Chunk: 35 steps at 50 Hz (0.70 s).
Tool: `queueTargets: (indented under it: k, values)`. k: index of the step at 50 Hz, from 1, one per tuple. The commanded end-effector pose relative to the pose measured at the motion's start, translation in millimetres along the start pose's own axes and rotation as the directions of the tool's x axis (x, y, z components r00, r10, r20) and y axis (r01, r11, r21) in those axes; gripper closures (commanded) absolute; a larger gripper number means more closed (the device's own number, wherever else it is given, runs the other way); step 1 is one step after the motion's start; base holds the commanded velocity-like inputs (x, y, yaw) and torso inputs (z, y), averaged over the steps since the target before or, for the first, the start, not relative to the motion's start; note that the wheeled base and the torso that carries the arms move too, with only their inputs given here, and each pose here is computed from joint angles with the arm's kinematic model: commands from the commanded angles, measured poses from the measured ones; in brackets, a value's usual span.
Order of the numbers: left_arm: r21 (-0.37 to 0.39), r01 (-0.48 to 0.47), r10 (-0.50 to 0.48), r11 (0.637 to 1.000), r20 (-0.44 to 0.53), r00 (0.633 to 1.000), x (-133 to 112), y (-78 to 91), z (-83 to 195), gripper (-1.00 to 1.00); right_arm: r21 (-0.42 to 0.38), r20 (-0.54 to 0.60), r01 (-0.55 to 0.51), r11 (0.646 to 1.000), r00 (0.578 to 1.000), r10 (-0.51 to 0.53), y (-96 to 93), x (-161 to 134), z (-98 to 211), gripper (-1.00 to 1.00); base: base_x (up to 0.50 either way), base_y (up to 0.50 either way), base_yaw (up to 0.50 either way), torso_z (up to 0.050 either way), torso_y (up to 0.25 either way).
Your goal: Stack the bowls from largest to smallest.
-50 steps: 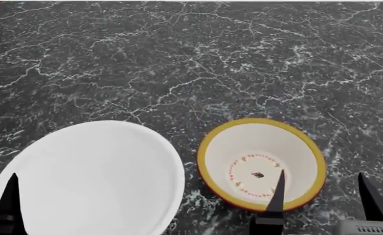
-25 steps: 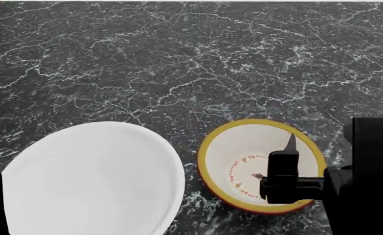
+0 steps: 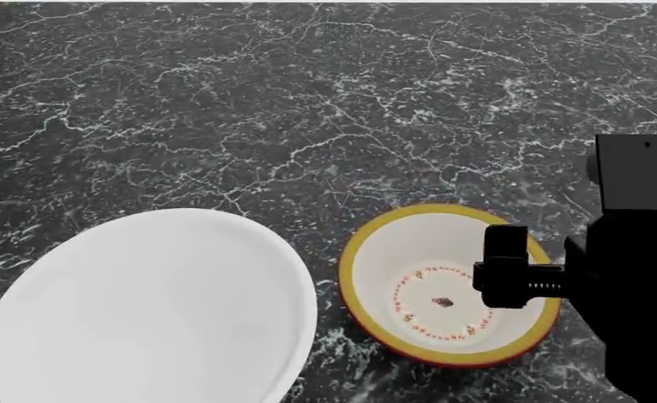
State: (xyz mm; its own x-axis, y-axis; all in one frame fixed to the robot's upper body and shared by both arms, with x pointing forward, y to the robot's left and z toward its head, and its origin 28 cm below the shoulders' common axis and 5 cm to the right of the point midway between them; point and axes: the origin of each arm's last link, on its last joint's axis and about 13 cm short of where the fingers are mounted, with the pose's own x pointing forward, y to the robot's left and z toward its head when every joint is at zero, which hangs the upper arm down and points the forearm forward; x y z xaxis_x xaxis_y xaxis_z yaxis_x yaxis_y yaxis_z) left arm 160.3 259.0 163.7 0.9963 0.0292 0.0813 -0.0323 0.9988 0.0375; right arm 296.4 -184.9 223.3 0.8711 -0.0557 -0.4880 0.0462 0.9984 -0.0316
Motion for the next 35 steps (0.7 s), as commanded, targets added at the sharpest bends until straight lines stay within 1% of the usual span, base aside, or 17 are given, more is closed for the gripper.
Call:
queueTargets:
  k: [1,4,6,10,12,13,17,20,32,33,35]
  values:
    - [-0.001,-0.019,0.019,1.0,-0.001,1.0,-1.3,3.1,0.1,-1.0,0.048,-0.102,-0.013,0.999,0.995,0.018,-4.4,20.7,-2.8,-1.0,0.0,0.0,0.0,0.0,0.0]
    - [0.0,-0.017,0.017,1.0,0.0,1.0,-1.5,2.9,0.6,-1.0,0.037,-0.125,-0.007,0.999,0.992,0.011,-5.9,25.4,-2.2,-1.0,0.0,0.0,0.0,0.0,0.0]
    - [-0.002,-0.019,0.019,1.0,-0.003,1.0,-1.1,2.9,0.3,-1.0,0.015,-0.146,-0.017,1.0,0.989,0.019,-4.6,25.6,-1.7,-1.0,0.0,0.0,0.0,0.0,0.0]
    - [0.003,-0.014,0.014,1.0,-0.004,1.0,-1.1,2.1,0.3,-1.0,0.016,-0.178,-0.036,0.999,0.983,0.038,-3.0,27.9,-2.9,-1.0,0.0,0.0,0.0,0.0,0.0]
    - [0.004,-0.013,0.013,1.0,-0.006,1.0,-1.2,1.9,0.4,-1.0,0.031,-0.184,-0.039,0.999,0.982,0.044,-3.7,31.1,-3.9,-1.0,0.0,0.0,0.0,0.0,0.0]
    - [0.003,-0.013,0.013,1.0,-0.007,1.0,-1.3,2.0,0.4,-1.0,0.052,-0.193,-0.046,0.998,0.98,0.056,-4.0,33.1,-5.2,-1.0,0.0,0.0,0.0,0.0,0.0]
    - [0.004,-0.017,0.017,1.0,-0.007,1.0,-2.1,2.8,1.0,-1.0,0.072,-0.21,-0.066,0.995,0.975,0.08,-1.2,35.7,-9.2,-1.0,0.0,0.0,0.0,0.0,0.0]
    - [0.002,-0.017,0.017,1.0,-0.008,1.0,-2.1,2.5,1.2,-1.0,0.074,-0.22,-0.071,0.995,0.972,0.085,-1.2,38.8,-10.3,-1.0,0.0,0.0,0.0,0.0,0.0]
    - [0.003,-0.018,0.018,1.0,-0.008,1.0,-2.7,2.8,1.7,-1.0,0.085,-0.259,-0.028,0.996,0.965,0.05,-6.2,53.2,-14.7,-1.0,0.0,0.0,0.0,0.0,0.0]
    - [0.004,-0.016,0.016,1.0,-0.014,1.0,-1.9,2.9,-0.2,-1.0,0.096,-0.285,-0.038,0.995,0.956,0.064,-1.7,60.3,-21.9,-1.0,0.0,0.0,0.0,0.0,0.0]
    - [0.006,-0.017,0.017,1.0,-0.014,1.0,-2.2,3.2,-0.1,-1.0,0.094,-0.291,-0.039,0.995,0.954,0.065,-0.9,61.9,-22.8,-1.0,0.0,0.0,0.0,0.0,0.0]
